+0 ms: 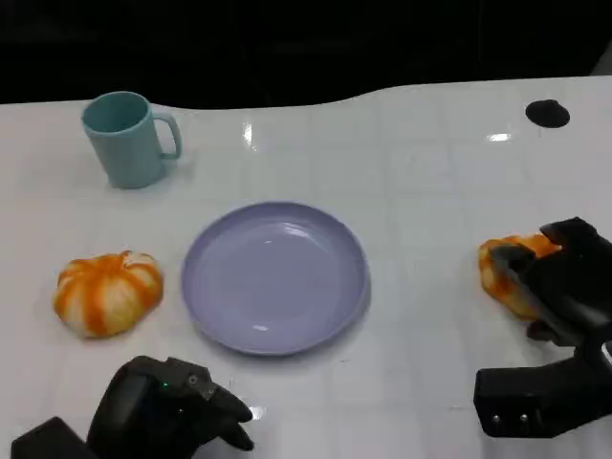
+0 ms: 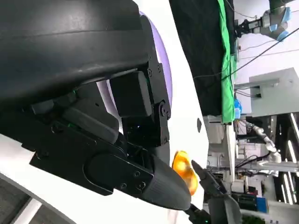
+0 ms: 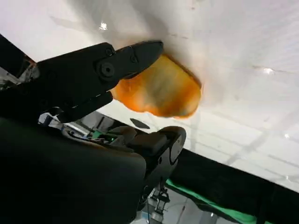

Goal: Grasp the bread from the table and place it into the plate.

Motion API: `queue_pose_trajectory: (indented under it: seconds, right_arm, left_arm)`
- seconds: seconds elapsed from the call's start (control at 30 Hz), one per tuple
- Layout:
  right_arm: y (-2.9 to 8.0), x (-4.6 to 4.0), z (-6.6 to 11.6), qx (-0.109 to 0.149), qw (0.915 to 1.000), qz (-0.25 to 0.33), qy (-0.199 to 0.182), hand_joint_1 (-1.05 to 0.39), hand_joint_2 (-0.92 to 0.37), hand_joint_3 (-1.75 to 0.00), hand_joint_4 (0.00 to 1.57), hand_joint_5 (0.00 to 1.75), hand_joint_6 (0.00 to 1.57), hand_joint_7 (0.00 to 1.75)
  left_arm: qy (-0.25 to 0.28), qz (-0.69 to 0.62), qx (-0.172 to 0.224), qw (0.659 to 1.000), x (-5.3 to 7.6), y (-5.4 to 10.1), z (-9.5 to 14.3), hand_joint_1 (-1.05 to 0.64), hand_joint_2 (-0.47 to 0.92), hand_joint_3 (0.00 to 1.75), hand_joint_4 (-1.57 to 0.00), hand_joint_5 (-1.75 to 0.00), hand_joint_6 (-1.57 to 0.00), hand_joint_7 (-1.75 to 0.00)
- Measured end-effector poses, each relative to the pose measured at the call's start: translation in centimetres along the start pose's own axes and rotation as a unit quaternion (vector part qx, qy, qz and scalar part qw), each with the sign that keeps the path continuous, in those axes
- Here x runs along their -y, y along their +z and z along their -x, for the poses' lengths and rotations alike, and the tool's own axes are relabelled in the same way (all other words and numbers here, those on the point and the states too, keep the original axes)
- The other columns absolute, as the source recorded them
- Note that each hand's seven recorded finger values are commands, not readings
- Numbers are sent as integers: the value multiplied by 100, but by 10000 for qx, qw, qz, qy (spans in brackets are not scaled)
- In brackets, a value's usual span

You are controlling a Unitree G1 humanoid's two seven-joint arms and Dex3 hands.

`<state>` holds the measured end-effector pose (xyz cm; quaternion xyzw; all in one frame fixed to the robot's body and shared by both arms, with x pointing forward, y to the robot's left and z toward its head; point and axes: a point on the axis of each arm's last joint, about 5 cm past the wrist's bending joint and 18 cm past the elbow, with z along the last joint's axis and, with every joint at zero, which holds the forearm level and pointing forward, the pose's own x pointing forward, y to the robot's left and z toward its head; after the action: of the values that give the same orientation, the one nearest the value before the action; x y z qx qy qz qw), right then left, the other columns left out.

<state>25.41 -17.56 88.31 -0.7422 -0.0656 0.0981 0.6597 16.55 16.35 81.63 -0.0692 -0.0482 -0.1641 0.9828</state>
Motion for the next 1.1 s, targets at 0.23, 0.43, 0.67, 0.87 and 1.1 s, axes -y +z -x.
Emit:
queue_pose_trajectory:
  seconds: [0.23, 0.43, 0.67, 0.87, 1.1]
  right_arm:
    - [-7, -82, -74, -91, 9999, -57, 55, -44, -83, -1, 46, 14, 53, 2]
    - [-20, -100, -101, 101, 9983, -542, -177, -17, -78, 0, 118, 57, 114, 5]
    - [-53, -138, -77, 477, 9911, -1000, -732, -8, -82, -1, 86, 173, 137, 37]
    - [-64, -193, -52, 551, 9852, -1143, -1150, -3, -78, -4, 89, 175, 92, 134]
    - [-61, -231, -30, 708, 9710, -1457, -1761, 2, -77, -4, 97, 175, 95, 139]
  left_arm:
    - [2, -4, 18, 10000, -1, 6, 1, -105, 90, 0, -145, -65, -157, -23]
    - [4, -4, 12, 10000, 0, 6, 7, -105, 90, 0, -145, -65, -157, -23]
    - [5, -13, 31, 10000, 1, 12, 13, -105, 91, 0, -145, -65, -157, -23]
    - [6, -11, 28, 10000, 2, 11, 15, -105, 91, 0, -145, -65, -157, -23]
    - [5, -9, 26, 10000, 4, 11, 16, -105, 91, 0, -145, -65, -157, -23]
